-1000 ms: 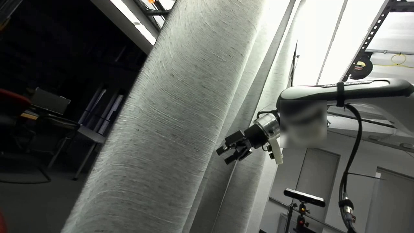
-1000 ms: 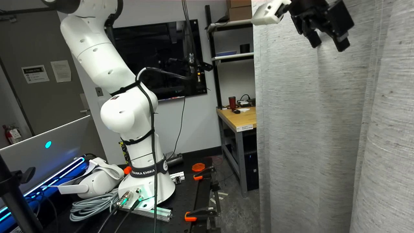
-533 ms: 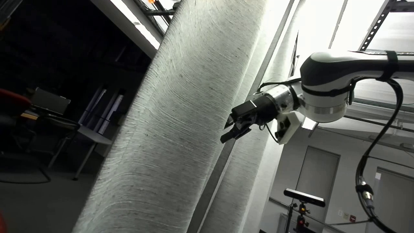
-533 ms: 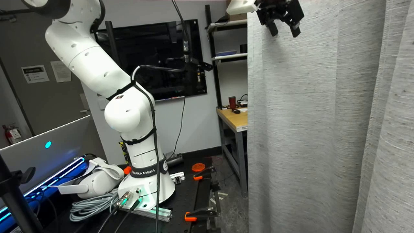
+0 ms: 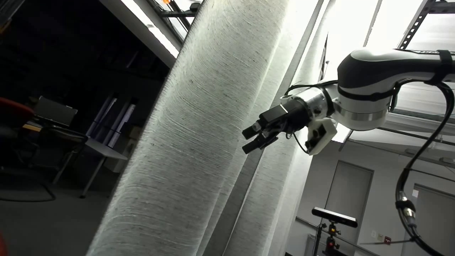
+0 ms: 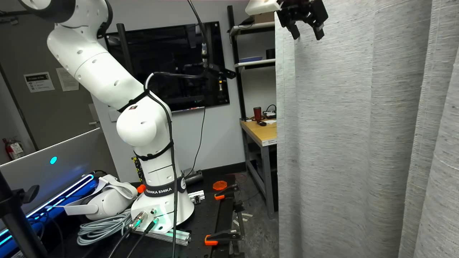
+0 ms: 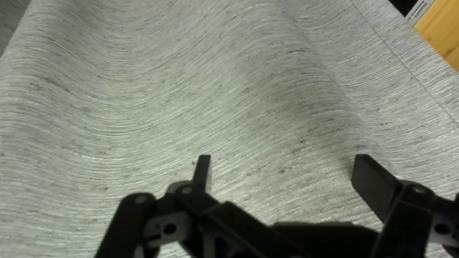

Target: Slide the curtain to the right

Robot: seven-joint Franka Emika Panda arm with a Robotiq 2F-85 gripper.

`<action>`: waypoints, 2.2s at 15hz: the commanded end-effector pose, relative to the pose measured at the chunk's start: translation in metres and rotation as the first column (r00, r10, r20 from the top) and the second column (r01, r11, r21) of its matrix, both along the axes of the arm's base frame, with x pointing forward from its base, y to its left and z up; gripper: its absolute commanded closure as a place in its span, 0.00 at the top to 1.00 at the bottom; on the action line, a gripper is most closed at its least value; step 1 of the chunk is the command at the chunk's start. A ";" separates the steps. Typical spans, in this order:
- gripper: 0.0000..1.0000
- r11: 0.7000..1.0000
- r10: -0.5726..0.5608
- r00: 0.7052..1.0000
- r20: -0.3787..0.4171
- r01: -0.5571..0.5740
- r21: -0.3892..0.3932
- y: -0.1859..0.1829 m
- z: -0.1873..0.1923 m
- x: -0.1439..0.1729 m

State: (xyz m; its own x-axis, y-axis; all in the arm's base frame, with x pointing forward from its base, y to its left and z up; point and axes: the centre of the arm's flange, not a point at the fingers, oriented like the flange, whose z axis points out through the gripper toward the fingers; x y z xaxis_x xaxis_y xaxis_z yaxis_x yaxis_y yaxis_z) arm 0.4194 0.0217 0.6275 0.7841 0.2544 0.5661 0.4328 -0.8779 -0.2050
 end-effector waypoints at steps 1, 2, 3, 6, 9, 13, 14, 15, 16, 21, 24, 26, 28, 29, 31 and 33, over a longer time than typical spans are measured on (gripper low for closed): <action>1.00 1.000 0.000 1.000 0.000 0.000 0.000 0.000 0.000 0.000; 1.00 1.000 0.012 1.000 0.001 -0.012 0.006 0.000 -0.001 0.000; 1.00 1.000 0.023 1.000 0.005 -0.023 0.001 -0.001 -0.002 0.001; 1.00 0.995 0.103 0.994 0.030 -0.103 -0.012 -0.003 -0.004 0.005; 1.00 0.986 0.169 0.984 0.053 -0.169 -0.009 -0.003 -0.004 0.005; 1.00 0.987 0.161 0.985 0.059 -0.161 0.001 0.000 -0.006 0.004; 1.00 0.986 0.163 0.985 0.056 -0.164 0.003 -0.001 -0.006 0.004; 1.00 0.987 0.162 0.985 0.056 -0.162 0.003 -0.001 -0.006 0.004; 1.00 0.987 0.162 0.985 0.056 -0.162 0.002 -0.001 -0.006 0.004; 1.00 0.987 0.163 0.985 0.056 -0.163 0.001 0.000 -0.006 0.004; 1.00 0.987 0.163 0.985 0.056 -0.163 0.001 0.000 -0.006 0.004; 1.00 0.979 0.200 0.979 0.046 -0.201 0.013 -0.001 -0.006 0.004; 1.00 0.974 0.225 0.973 0.047 -0.225 0.001 -0.001 -0.007 0.005; 1.00 0.971 0.240 0.970 0.046 -0.240 -0.002 -0.002 -0.007 0.005; 1.00 0.963 0.271 0.961 0.052 -0.271 -0.012 -0.002 -0.008 0.006; 1.00 0.952 0.306 0.951 0.049 -0.306 -0.011 -0.002 -0.010 0.005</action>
